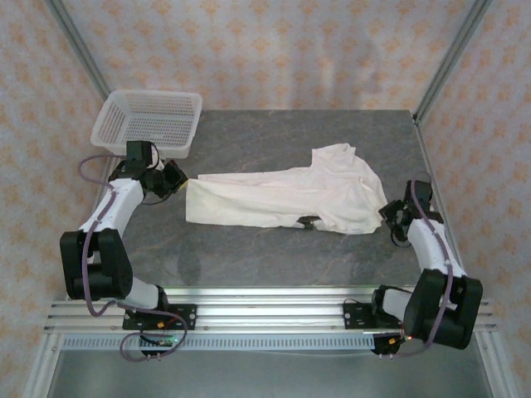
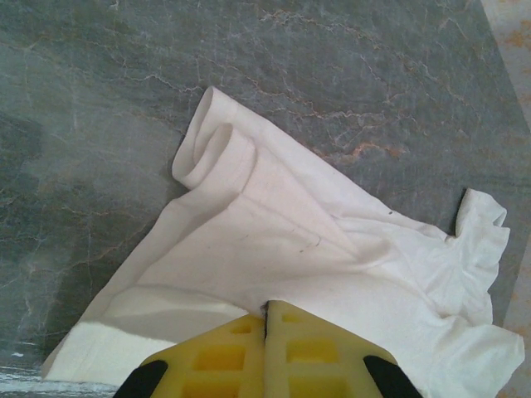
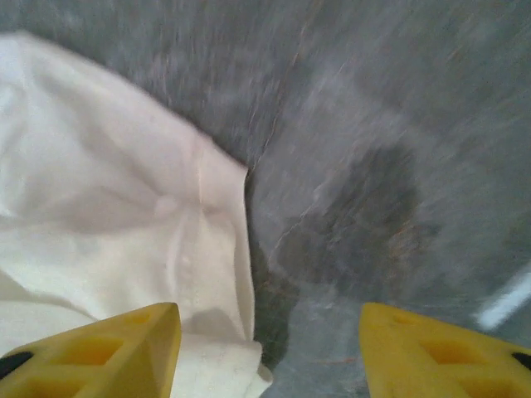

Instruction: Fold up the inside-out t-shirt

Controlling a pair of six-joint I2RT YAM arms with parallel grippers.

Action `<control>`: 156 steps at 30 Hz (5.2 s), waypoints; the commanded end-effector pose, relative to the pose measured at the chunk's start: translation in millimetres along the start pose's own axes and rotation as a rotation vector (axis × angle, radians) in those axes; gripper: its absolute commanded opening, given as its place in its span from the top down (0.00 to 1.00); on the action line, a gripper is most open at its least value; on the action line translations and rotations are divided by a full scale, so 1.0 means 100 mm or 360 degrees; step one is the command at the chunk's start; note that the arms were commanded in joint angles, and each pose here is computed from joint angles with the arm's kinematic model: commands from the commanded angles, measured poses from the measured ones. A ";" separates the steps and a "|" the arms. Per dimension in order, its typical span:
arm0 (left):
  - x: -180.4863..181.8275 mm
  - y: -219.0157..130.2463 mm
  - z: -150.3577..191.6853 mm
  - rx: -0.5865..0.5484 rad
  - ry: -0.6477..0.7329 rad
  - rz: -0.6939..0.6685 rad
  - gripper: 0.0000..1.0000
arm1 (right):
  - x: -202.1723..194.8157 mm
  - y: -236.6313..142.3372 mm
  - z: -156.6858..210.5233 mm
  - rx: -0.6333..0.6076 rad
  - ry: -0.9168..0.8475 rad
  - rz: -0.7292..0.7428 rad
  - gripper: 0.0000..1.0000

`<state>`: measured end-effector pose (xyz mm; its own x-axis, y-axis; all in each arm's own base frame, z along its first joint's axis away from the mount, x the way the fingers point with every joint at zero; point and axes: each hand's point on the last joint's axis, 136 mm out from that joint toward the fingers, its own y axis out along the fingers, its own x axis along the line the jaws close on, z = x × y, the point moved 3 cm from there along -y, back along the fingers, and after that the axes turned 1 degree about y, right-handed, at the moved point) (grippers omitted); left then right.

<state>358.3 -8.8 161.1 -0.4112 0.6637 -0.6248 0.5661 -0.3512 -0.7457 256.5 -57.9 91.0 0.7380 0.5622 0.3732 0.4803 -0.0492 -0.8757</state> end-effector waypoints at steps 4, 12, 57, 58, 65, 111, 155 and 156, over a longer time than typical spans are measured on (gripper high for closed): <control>-0.05 -0.05 -0.06 -0.0051 0.0058 0.0020 1.00 | 0.48 0.08 -0.23 -0.0091 -0.0105 -0.0427 0.43; -0.04 -0.05 -0.06 -0.0048 0.0059 0.0016 1.00 | 0.50 0.28 -0.28 -0.0033 -0.0120 -0.0412 0.39; -0.03 0.00 -0.05 -0.0020 0.0040 0.0023 1.00 | 0.15 0.01 0.17 0.0139 -0.0212 -0.0278 0.39; -0.03 0.00 -0.05 -0.0017 0.0039 0.0024 1.00 | 0.16 0.02 0.16 0.0139 -0.0213 -0.0269 0.36; -0.02 0.01 -0.04 -0.0016 0.0041 0.0017 1.00 | 0.27 0.08 0.13 0.0156 -0.0196 -0.0349 0.43; -1.82 -2.72 -0.48 -0.0861 0.0493 0.0459 1.00 | 1.70 -4.17 -0.95 -0.0819 0.0283 -0.1577 1.00; -2.69 -3.42 -1.37 -0.1451 0.0586 0.0767 1.00 | 3.28 -4.92 -2.24 -0.1026 0.0226 -0.2359 1.00; -2.77 -3.46 -1.38 -0.1447 0.0601 0.0816 1.00 | 3.29 -4.94 -2.26 -0.1039 0.0245 -0.2390 1.00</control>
<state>408.6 28.8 553.0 0.0114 0.7987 -0.6016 0.9913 -0.0881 -0.0981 426.1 -42.8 650.2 -0.3074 0.3696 0.8768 0.9510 0.0879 0.2964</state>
